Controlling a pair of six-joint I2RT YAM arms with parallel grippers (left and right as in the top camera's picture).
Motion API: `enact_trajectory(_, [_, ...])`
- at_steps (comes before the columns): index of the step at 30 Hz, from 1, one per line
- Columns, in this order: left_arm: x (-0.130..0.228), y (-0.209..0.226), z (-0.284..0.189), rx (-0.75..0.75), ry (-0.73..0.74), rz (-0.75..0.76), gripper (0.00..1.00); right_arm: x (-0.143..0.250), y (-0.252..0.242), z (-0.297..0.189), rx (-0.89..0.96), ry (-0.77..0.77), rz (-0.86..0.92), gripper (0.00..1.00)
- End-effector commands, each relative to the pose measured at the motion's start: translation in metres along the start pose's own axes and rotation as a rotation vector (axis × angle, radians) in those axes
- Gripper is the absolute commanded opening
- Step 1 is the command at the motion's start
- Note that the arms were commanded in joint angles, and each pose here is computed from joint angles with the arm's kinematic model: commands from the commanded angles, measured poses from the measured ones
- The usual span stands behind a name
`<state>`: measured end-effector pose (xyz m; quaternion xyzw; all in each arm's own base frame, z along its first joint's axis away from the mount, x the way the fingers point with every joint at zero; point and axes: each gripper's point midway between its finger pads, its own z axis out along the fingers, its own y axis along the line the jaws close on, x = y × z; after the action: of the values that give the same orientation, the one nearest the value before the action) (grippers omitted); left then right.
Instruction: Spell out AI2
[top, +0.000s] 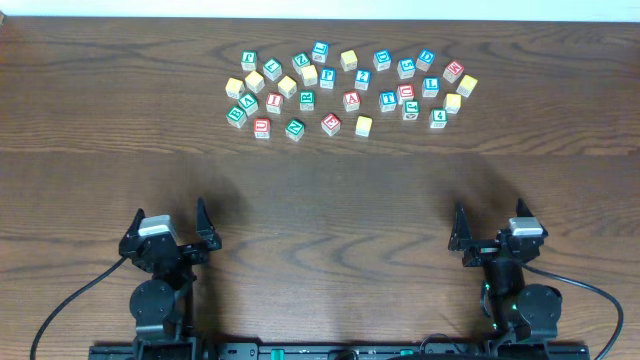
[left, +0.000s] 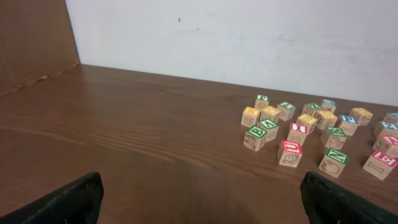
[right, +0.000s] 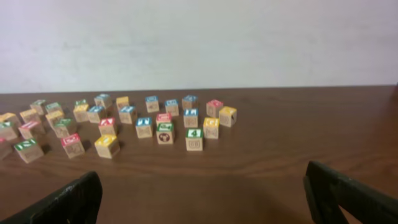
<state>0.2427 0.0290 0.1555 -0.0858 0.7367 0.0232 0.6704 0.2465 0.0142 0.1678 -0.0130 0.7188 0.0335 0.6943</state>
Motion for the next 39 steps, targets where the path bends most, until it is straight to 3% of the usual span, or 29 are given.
enact_trajectory(1, [0.000,0.002,-0.001,-0.009,0.020,0.015,1.00,-0.005,0.004,0.000,-0.026,-0.020,-0.028,0.99])
enact_trajectory(14, [-0.055,-0.004,0.002,-0.010,0.037,-0.002,1.00,-0.060,0.006,-0.009,-0.029,-0.109,-0.032,0.99])
enact_trajectory(22, [-0.091,-0.008,0.015,-0.016,0.102,0.005,1.00,-0.094,0.008,-0.002,-0.035,-0.082,-0.031,0.99])
enact_trajectory(30, [-0.125,-0.017,0.027,-0.004,0.225,0.015,1.00,-0.129,0.026,0.027,-0.140,0.042,-0.022,0.99])
enact_trajectory(39, [-0.160,-0.027,0.053,0.006,0.356,0.024,1.00,-0.152,0.030,0.073,-0.163,0.355,0.015,0.99])
